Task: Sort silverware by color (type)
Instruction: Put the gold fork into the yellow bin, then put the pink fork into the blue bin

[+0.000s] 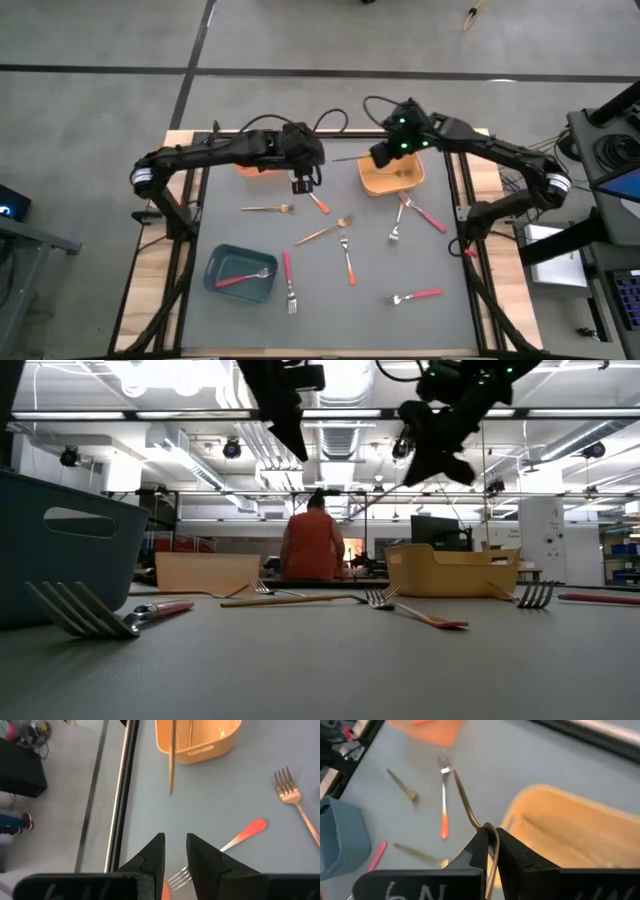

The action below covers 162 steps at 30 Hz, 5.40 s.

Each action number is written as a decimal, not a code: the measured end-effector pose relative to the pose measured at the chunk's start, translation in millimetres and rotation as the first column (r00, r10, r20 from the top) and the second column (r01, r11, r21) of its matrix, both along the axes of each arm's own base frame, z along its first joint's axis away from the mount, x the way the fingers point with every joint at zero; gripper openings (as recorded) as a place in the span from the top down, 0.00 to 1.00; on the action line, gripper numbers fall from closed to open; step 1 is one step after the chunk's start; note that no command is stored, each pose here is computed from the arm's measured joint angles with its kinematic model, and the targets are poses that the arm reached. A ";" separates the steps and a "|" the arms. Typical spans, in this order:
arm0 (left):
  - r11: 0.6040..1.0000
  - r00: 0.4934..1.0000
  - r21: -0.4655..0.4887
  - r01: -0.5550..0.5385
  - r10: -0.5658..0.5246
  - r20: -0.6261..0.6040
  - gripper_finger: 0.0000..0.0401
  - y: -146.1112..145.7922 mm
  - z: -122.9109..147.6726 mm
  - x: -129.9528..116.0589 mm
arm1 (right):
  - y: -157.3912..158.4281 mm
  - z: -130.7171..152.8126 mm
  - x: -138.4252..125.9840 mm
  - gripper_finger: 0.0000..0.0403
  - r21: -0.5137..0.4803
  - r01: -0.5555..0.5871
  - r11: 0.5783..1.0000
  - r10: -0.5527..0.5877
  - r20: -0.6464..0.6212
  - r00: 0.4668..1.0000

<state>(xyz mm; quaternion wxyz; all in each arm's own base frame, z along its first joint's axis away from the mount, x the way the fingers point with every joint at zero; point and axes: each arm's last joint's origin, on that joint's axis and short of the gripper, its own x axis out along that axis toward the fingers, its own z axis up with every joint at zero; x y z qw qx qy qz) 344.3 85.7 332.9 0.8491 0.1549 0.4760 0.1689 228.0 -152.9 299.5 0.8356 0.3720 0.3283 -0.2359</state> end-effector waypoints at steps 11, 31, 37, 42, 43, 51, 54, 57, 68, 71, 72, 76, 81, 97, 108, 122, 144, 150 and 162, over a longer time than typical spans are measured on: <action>0.999 0.966 0.029 -0.029 0.021 0.256 0.84 -13.6 8.0 -61.5 | 1.4 -19.6 -63.0 0.97 0.134 0.146 0.980 -0.155 0.054 0.986; 0.996 0.884 -0.010 -0.084 0.079 0.461 0.84 -27.2 18.7 -123.4 | -10.6 -60.0 -81.8 0.97 0.185 0.250 0.950 -0.249 -0.028 0.968; 0.996 0.890 -0.013 -0.084 0.081 0.448 0.84 -26.8 14.6 -121.5 | -16.5 -69.0 -77.2 0.97 0.194 0.254 0.948 -0.247 -0.056 0.967; 0.996 0.892 -0.013 -0.084 0.081 0.445 0.84 -26.6 13.6 -120.3 | -20.3 -76.4 -74.8 0.97 0.192 0.262 0.946 -0.248 -0.095 0.964; 0.996 0.892 -0.013 -0.084 0.081 0.444 0.84 -26.6 13.6 -120.3 | -20.9 -77.7 -74.6 0.97 0.190 0.264 0.946 -0.248 -0.103 0.963; 0.996 0.892 -0.011 -0.088 0.084 0.445 0.84 -26.4 13.7 -120.2 | -23.7 -80.9 -74.4 0.97 0.141 0.284 0.948 -0.264 -0.143 0.954; 0.996 0.892 -0.011 -0.088 0.084 0.445 0.84 -26.4 13.6 -120.2 | -23.4 -80.3 -74.8 0.97 0.136 0.285 0.949 -0.265 -0.144 0.953; 0.996 0.891 -0.011 -0.088 0.084 0.445 0.84 -26.4 13.7 -120.2 | -23.4 -80.3 -74.8 0.95 0.135 0.285 0.949 -0.265 -0.145 0.953; 0.996 0.883 -0.015 -0.092 0.089 0.461 0.84 -26.2 14.8 -119.3 | -23.1 -80.4 -75.3 0.69 0.141 0.289 0.947 -0.266 -0.160 0.951; 0.996 0.879 -0.014 -0.091 0.087 0.468 0.84 -26.1 15.5 -118.9 | -24.0 -74.3 -74.5 0.66 0.141 0.288 0.947 -0.265 -0.159 0.951; 0.996 0.879 -0.014 -0.091 0.087 0.469 0.84 -26.1 15.6 -118.9 | -24.3 -72.0 -74.3 0.65 0.141 0.287 0.948 -0.264 -0.160 0.951; 0.996 0.879 -0.014 -0.091 0.087 0.468 0.84 -26.1 15.4 -118.9 | -27.0 -61.1 -71.9 0.64 0.122 0.277 0.953 -0.260 -0.140 0.955; 0.994 0.879 -0.032 -0.101 0.104 0.466 0.84 -26.2 12.4 -119.0 | -29.2 -42.3 -64.3 0.64 0.078 0.243 0.967 -0.236 -0.088 0.968; 0.932 0.910 -0.297 -0.207 0.295 0.291 0.84 -30.6 -47.2 -127.8 | 18.8 -18.2 9.7 0.64 -0.370 -0.178 0.912 0.262 0.190 0.946; 0.830 0.929 -0.512 -0.223 0.340 0.145 0.84 -38.2 -94.0 -137.1 | 64.9 -14.2 36.3 0.64 -0.642 -0.344 0.685 0.572 0.182 0.800; 0.742 0.904 -0.607 -0.283 0.418 0.089 0.84 -42.8 -105.0 -140.3 | 69.8 -14.4 38.2 0.64 -0.630 -0.344 0.696 0.573 0.200 0.795; 0.821 0.879 -0.566 0.083 0.207 0.430 0.84 -138.3 -95.5 -122.5 | 128.4 11.2 53.5 0.74 -0.314 -0.281 0.907 0.379 0.317 0.870; 0.813 0.835 -0.552 0.187 0.164 0.525 0.84 -164.2 -87.0 -125.0 | 157.2 5.5 55.6 0.74 -0.169 -0.297 0.940 0.322 0.149 0.935; 0.813 0.805 -0.520 0.263 0.112 0.583 0.84 -191.5 -82.2 -134.9 | 220.0 -32.2 67.1 0.74 0.133 -0.351 0.927 0.375 -0.287 0.882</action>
